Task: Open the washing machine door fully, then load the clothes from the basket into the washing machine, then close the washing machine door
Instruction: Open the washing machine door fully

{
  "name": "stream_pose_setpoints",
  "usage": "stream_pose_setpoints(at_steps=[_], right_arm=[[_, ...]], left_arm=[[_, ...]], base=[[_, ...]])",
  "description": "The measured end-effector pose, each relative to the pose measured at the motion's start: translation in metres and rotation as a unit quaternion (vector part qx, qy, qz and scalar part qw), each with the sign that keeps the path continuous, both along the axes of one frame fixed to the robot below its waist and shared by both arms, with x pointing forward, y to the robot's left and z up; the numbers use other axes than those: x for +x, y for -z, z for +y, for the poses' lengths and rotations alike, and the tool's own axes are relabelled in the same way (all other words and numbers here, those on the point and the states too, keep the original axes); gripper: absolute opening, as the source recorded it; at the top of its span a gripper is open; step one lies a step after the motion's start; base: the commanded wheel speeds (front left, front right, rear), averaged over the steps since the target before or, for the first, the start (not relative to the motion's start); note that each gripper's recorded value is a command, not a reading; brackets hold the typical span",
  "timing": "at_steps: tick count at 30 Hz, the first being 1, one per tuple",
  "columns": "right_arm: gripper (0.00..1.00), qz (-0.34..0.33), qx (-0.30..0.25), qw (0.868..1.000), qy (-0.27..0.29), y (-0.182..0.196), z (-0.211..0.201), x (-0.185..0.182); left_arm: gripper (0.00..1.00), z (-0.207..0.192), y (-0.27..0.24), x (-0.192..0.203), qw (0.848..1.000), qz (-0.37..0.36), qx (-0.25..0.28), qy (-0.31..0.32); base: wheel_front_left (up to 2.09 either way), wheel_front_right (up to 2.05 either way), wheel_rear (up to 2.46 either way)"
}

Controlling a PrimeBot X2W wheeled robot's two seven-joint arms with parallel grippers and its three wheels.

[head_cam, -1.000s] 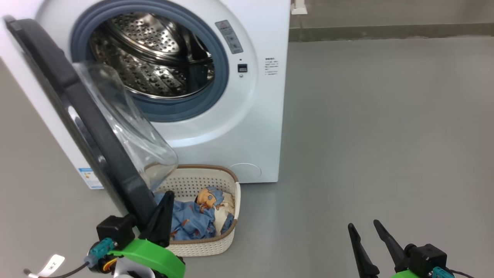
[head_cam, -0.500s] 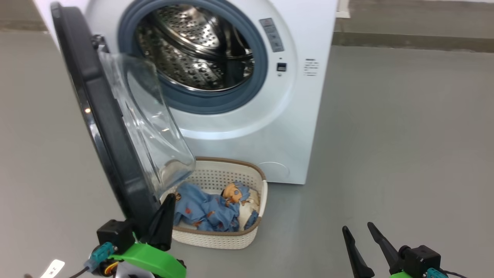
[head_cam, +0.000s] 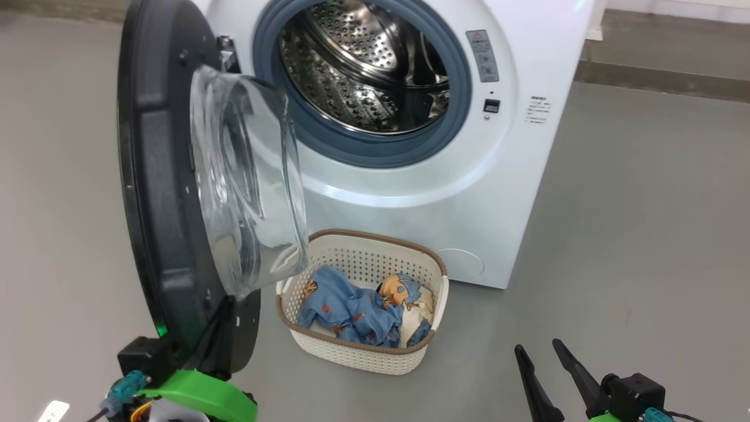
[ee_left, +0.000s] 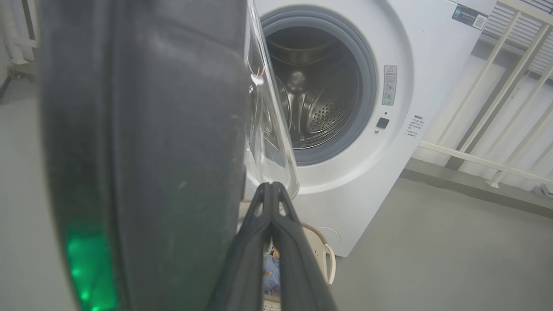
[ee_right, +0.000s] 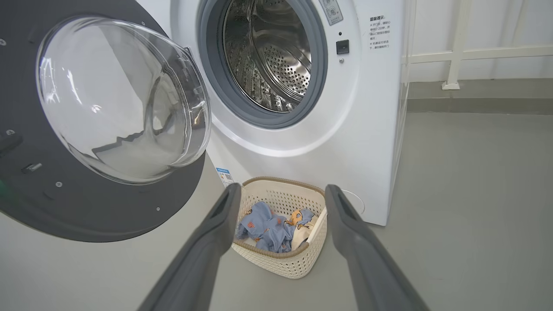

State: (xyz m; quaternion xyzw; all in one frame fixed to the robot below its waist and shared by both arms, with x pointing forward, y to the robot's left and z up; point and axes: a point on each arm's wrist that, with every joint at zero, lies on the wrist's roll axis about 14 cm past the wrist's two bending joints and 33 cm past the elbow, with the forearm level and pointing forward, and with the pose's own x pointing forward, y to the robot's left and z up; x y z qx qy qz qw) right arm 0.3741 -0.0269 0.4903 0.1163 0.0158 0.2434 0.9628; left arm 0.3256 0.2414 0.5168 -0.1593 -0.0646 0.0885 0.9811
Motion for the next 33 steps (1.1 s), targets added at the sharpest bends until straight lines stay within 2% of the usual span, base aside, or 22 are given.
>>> stream_pose_setpoints(at_steps=[18, 33], right_arm=[[1.0, 0.015, -0.01, 0.999, -0.034, 0.016, 0.023, 0.011], [1.0, 0.033, -0.04, 0.996, -0.069, 0.04, 0.039, 0.021]], left_arm=[[0.0, 0.068, 0.009, -0.02, 0.994, 0.02, -0.005, -0.106], [0.0, 0.136, 0.015, -0.043, 0.977, 0.038, -0.007, -0.208]], base=[[0.0, 0.0, 0.0], [0.0, 0.0, 0.0]])
